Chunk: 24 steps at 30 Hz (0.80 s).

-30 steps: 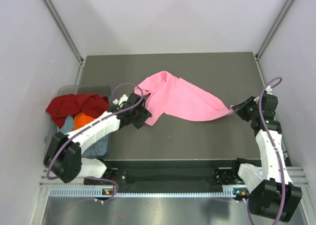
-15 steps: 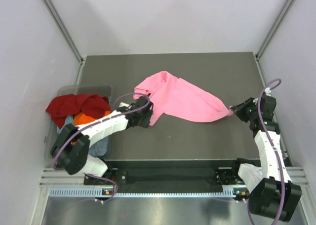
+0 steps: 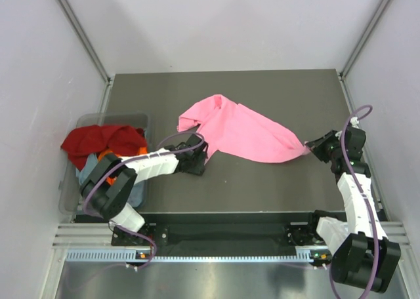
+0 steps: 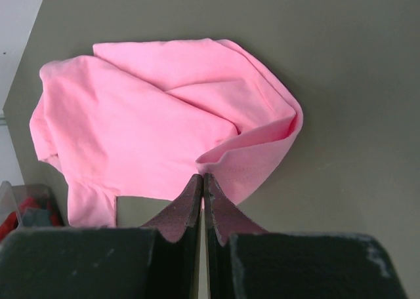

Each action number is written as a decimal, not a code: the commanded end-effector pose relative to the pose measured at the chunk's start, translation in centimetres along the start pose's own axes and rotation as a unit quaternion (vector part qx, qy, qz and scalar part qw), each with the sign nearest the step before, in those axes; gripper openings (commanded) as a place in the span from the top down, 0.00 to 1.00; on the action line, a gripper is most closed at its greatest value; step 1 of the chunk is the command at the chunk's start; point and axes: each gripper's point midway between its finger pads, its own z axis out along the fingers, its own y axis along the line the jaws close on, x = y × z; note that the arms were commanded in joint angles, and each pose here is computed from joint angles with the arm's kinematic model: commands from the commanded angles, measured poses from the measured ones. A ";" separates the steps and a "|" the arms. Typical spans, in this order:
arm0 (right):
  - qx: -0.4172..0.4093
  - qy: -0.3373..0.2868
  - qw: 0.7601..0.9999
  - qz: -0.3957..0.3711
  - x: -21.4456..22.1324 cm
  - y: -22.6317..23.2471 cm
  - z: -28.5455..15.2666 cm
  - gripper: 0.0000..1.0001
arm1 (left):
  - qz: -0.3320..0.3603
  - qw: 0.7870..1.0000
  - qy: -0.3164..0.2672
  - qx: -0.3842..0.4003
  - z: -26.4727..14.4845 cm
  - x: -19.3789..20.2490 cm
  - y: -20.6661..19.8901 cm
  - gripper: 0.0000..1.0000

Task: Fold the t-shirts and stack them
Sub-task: Flatten the tshirt out

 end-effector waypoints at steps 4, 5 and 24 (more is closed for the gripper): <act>-0.017 -0.011 1.000 -0.012 -0.7 1.0 0.1 1.00 | -0.012 1.000 0.010 -0.021 1.9 0.9 0.8 0.51; -0.017 -0.013 1.000 -0.014 -0.8 1.0 0.0 1.00 | -0.011 1.000 0.005 -0.021 2.0 0.7 0.8 0.53; -0.005 -0.020 1.000 -0.007 -1.1 0.9 -0.3 1.00 | 0.047 0.994 -0.100 0.021 -3.0 -3.9 -1.6 0.46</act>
